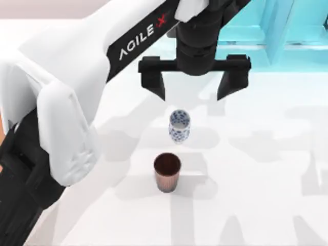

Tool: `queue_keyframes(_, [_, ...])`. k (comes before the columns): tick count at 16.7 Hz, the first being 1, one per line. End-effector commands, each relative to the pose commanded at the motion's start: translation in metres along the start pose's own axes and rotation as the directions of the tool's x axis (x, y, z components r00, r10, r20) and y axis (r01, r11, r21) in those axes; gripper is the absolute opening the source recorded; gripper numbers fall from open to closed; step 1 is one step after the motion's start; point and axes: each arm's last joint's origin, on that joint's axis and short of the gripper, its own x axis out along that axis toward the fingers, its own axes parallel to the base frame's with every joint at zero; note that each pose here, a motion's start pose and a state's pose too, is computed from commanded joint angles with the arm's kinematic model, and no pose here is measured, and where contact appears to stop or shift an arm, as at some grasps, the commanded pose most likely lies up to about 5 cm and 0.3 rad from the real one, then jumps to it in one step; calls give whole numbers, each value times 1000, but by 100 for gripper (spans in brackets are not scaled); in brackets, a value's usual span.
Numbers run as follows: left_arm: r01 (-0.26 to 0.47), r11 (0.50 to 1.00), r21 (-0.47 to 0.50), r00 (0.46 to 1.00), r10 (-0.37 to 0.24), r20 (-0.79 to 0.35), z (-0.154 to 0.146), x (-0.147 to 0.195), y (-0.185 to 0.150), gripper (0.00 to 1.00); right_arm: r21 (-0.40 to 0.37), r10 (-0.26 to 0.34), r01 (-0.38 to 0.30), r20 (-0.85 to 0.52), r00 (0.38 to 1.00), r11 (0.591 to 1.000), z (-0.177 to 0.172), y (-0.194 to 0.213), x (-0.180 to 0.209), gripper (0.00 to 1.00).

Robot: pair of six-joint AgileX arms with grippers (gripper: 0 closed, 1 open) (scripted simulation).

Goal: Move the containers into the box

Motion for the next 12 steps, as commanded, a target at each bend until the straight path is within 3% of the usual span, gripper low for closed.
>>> queue_keyframes(7, [0, 1000, -2, 1000, 0, 1, 2, 4, 1, 100, 0, 0, 0, 0, 1000, 1000, 0, 0, 0, 100])
queue_keyframes(12, [0, 1000, 0, 1000, 0, 0, 5, 53, -2, 100, 0, 0, 0, 0, 1000, 1000, 0, 0, 0, 100])
